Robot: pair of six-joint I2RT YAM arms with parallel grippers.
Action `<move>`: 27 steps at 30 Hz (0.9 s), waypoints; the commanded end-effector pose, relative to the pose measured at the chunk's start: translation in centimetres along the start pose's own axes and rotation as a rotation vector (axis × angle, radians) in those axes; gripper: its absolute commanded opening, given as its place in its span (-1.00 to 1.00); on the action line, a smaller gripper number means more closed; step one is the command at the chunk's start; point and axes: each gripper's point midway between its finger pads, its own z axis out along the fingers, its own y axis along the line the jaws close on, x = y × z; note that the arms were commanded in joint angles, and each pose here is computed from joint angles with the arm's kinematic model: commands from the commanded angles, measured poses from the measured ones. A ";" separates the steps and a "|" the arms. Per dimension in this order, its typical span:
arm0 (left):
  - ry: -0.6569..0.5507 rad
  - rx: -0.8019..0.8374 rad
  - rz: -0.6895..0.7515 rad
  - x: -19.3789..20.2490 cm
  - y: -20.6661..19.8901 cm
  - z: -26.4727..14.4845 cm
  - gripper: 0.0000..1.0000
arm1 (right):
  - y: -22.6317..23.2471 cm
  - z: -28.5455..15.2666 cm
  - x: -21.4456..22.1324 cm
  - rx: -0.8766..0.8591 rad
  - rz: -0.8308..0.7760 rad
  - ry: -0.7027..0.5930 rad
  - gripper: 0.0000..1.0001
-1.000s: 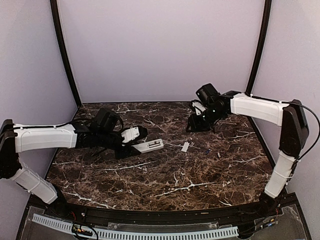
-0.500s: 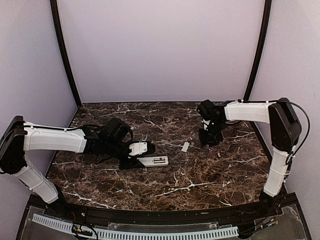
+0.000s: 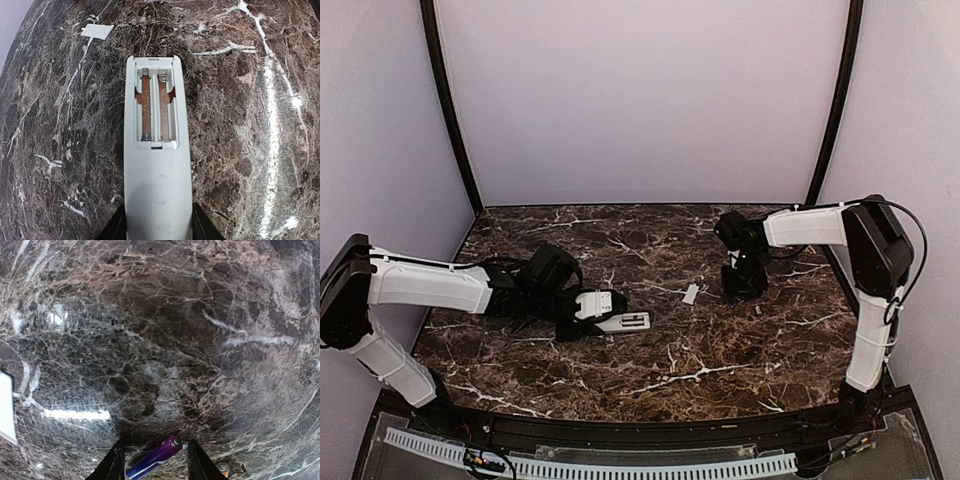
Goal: Load the batteries into the remote control
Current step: Pick up the battery at the center of the board.
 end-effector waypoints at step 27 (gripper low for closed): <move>-0.043 -0.243 0.252 -0.4 1.1 -1.7 -1.00 | 0.6 0.3 0.5 -0.060 -0.044 0.014 -1.00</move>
